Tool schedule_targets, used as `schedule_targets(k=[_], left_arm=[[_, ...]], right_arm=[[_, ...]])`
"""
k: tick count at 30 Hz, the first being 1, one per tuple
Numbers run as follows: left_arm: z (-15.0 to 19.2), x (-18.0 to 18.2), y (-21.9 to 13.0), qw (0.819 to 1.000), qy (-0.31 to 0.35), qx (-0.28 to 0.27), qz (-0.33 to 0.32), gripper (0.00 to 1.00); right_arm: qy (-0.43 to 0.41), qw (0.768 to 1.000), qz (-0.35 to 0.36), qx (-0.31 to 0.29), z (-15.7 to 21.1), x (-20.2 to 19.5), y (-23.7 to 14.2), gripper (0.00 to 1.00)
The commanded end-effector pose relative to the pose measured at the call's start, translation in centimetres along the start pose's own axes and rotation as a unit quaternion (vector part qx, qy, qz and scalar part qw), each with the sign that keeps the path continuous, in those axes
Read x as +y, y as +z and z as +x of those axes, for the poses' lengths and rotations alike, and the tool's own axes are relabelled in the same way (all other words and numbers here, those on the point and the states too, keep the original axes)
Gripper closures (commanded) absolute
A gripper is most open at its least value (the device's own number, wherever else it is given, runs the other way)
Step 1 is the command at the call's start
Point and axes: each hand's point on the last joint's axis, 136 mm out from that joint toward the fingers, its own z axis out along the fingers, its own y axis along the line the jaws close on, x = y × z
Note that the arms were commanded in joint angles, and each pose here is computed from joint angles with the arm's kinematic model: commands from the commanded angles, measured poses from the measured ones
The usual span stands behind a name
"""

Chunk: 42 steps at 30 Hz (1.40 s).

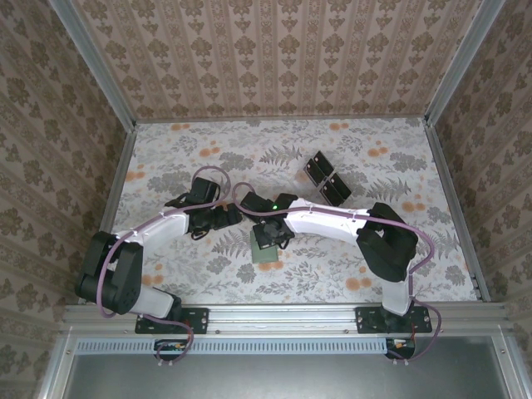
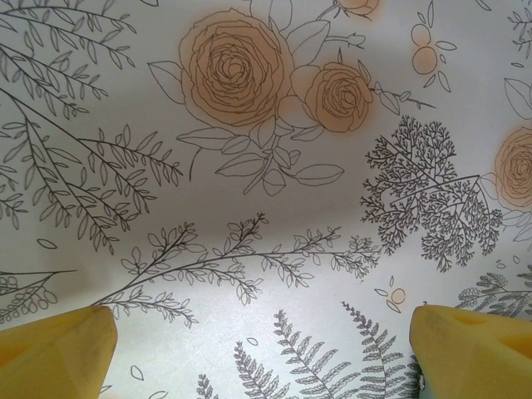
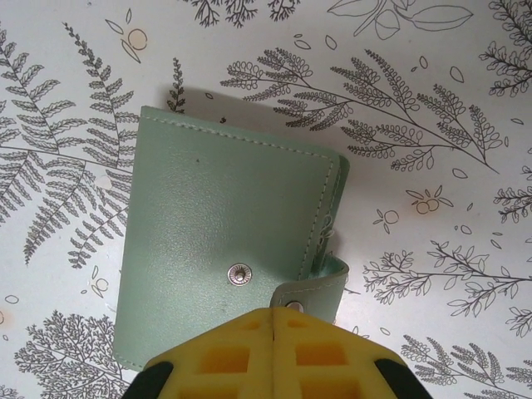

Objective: Put the credit cards into the card holder
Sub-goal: Close the button on the card holder.

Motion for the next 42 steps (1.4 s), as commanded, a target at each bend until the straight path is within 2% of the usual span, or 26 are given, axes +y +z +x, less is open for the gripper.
schedule_targets(k=[1, 11, 25, 32, 38, 42], left_arm=[[0.0, -0.3, 0.2, 1.000, 0.001, 0.006, 0.010, 0.00], [1.8, -2.5, 1.0, 0.998, 0.044, 0.034, 0.031, 0.00], [3.4, -2.3, 1.9, 0.996, 0.072, 0.056, 0.017, 0.00], [3.1, -0.4, -0.8, 0.998, 0.062, 0.007, -0.015, 0.00], [5.2, -0.3, -2.6, 0.997, 0.073, 0.008, 0.010, 0.01], [7.1, -1.6, -3.2, 0.995, 0.092, 0.000, 0.041, 0.04]], right_arm=[[0.007, 1.000, 0.005, -0.001, 0.0, -0.6, 0.1, 1.00], [0.044, 0.997, -0.061, -0.029, -0.6, 0.4, -0.7, 1.00], [0.061, 0.993, -0.096, -0.038, -0.9, 1.6, 0.4, 1.00], [0.071, 0.992, -0.092, -0.045, -0.8, 1.0, 0.4, 1.00], [0.081, 0.991, -0.098, -0.050, -0.9, 0.5, 0.3, 1.00], [0.087, 0.989, -0.108, -0.050, -0.8, 0.3, 0.3, 1.00]])
